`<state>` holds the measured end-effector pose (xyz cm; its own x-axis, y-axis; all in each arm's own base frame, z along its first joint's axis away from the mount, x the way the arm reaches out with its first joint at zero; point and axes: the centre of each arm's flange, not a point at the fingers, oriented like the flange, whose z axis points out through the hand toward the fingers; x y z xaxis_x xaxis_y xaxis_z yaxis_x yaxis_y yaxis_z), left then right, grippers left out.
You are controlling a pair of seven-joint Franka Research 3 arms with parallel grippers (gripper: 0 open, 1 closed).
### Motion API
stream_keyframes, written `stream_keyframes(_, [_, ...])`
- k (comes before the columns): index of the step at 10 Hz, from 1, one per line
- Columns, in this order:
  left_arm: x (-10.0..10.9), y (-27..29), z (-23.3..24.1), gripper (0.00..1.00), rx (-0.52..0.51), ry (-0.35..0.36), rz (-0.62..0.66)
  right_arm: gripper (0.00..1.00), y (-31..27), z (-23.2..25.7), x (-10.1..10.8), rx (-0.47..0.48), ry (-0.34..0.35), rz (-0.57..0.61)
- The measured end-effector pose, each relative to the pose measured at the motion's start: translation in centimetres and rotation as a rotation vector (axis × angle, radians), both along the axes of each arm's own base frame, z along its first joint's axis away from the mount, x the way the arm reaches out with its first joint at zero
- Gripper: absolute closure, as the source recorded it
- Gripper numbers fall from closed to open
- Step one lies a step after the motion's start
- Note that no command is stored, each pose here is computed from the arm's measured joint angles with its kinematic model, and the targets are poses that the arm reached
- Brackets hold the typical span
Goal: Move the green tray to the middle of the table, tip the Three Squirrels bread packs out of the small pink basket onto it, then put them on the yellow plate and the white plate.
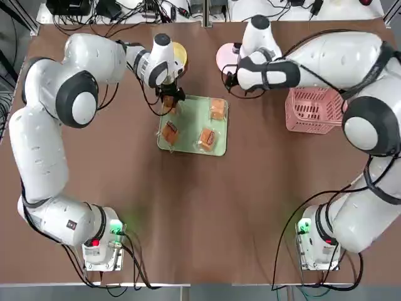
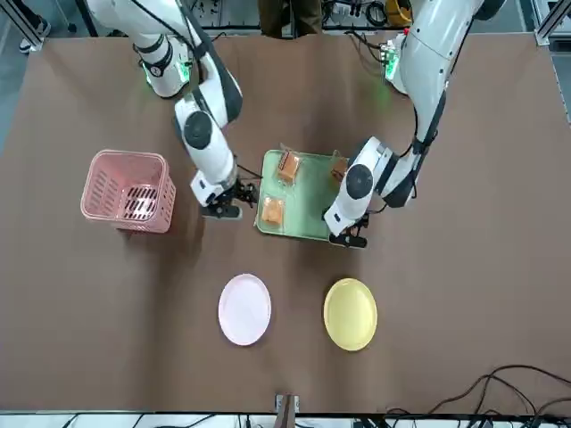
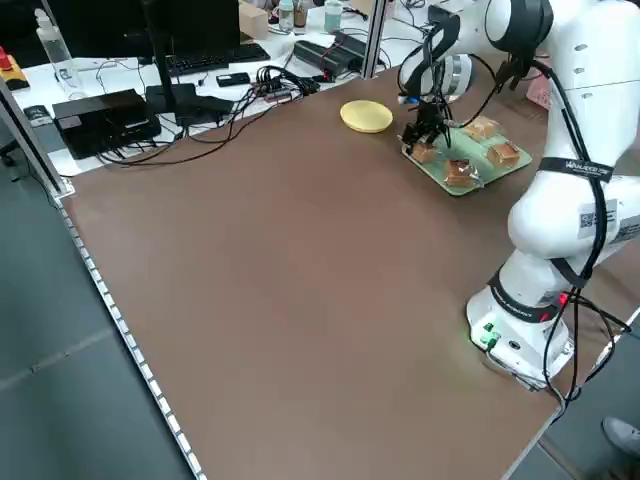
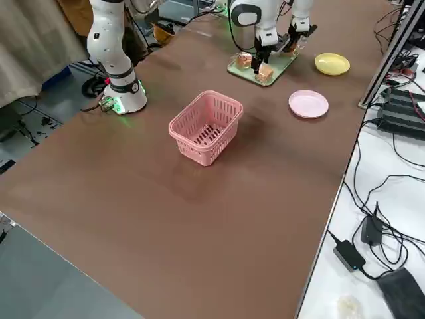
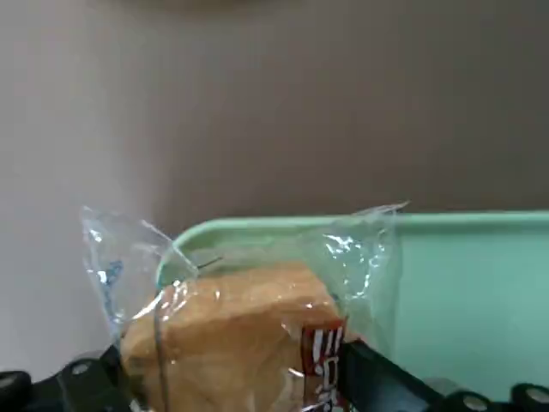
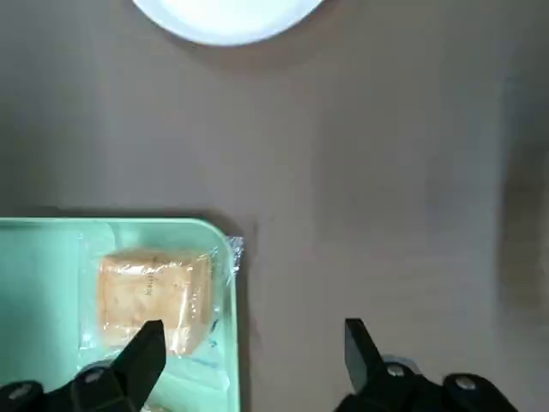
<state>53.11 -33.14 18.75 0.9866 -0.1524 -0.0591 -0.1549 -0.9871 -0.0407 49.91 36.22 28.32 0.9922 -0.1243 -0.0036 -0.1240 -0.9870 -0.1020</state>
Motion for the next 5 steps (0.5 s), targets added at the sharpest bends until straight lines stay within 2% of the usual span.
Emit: stream_keyframes(5, [1.3,-0.6,2.7,0.0,-0.022,-0.051,-0.001,0.05,4.0,-1.6,1.5,0.016,-0.008,-0.041])
